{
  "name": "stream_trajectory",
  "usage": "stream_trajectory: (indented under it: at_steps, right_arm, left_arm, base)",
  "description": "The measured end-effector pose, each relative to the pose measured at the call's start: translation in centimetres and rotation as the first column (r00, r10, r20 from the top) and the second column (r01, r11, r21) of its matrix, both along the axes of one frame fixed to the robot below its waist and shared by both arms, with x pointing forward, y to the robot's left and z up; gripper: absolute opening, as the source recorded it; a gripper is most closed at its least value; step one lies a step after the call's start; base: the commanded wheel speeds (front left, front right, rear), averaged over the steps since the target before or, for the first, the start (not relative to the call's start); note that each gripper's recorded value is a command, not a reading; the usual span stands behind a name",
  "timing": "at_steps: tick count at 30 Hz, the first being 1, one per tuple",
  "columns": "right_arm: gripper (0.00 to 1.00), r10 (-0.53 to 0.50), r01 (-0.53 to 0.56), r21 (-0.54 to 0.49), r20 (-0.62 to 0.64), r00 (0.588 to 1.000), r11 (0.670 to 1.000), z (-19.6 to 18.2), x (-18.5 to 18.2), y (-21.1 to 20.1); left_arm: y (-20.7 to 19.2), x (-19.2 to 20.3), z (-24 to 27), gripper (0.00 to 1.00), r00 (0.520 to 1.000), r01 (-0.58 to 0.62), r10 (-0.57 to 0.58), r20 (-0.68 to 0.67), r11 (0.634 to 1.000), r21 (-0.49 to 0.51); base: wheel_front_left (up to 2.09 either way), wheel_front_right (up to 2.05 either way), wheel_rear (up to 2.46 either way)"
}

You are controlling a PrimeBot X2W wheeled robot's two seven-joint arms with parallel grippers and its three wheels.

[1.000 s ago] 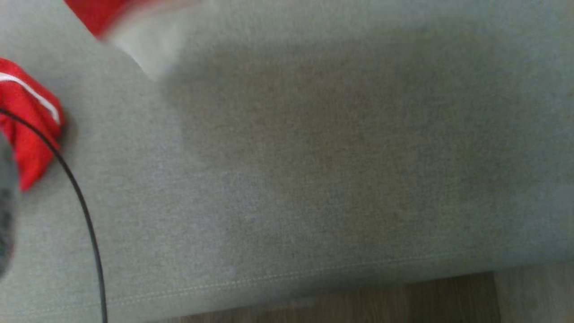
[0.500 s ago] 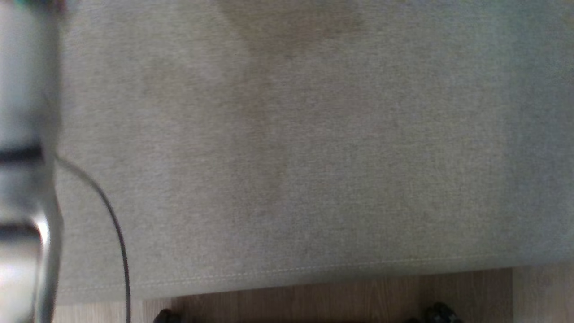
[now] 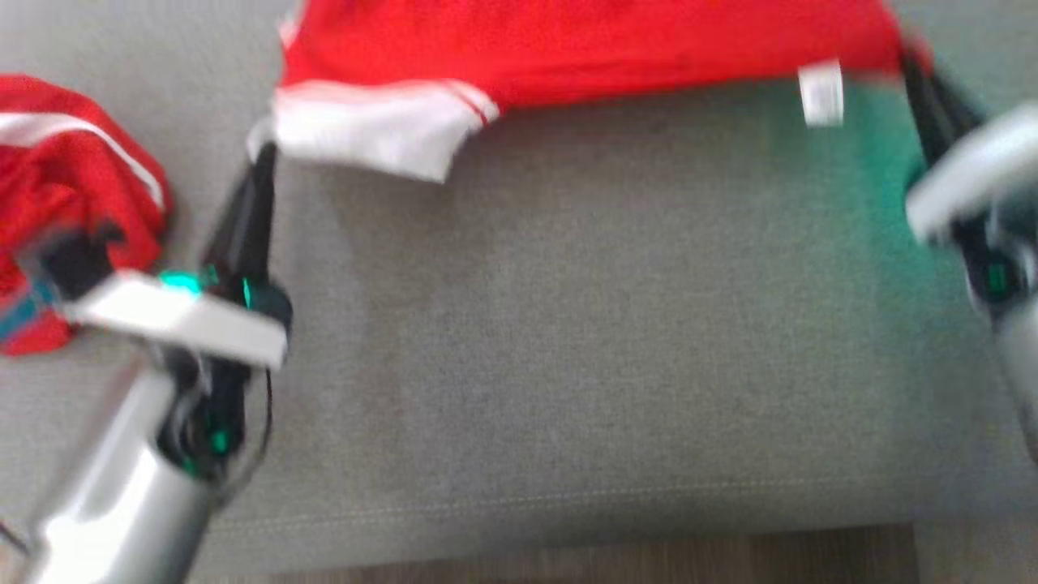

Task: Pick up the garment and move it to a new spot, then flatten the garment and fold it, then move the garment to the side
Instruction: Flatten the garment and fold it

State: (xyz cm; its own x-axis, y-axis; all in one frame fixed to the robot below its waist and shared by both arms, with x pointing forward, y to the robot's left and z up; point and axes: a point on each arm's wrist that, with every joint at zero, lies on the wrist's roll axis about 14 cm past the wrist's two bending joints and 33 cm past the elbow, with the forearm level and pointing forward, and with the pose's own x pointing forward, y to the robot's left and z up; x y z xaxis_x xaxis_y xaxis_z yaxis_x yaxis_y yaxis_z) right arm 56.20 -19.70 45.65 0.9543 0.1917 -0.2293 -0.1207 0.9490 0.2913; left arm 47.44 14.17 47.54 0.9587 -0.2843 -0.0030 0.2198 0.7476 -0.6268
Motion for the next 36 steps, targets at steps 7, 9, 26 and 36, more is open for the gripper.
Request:
stream_trajectory:
  at_steps: [7,9,26,36]
  right_arm:
    - [0.00,-0.058,0.058,0.001,-0.059,0.997,0.998,-2.3,-7.1,-2.6]
    - [0.00,-0.063,0.063,-0.002,-0.068,0.996,0.998,-2.7,-9.1,-2.7]
    - [0.00,-0.137,0.139,0.014,-0.094,0.986,0.990,-0.2,-17.7,-3.0]
    - [0.00,-0.018,0.056,-0.090,0.372,0.928,0.994,18.3,-13.1,-2.5]
  left_arm:
    - [1.0,-5.6,-0.7,0.00,0.997,-0.042,0.041,-0.060,0.999,-0.020]
    - [1.7,-7.5,-1.1,0.00,0.994,-0.075,0.073,-0.084,0.997,-0.023]
    - [1.4,-15.0,-1.4,0.00,0.972,-0.155,0.138,-0.187,0.985,-0.077]
    - [2.2,-8.0,18.3,0.00,0.942,-0.003,0.050,0.332,0.990,-0.140]
  base:
    - [0.00,0.00,0.00]
    - [0.00,0.00,0.00]
    - [0.00,0.00,0.00]
    - [0.00,0.00,0.00]
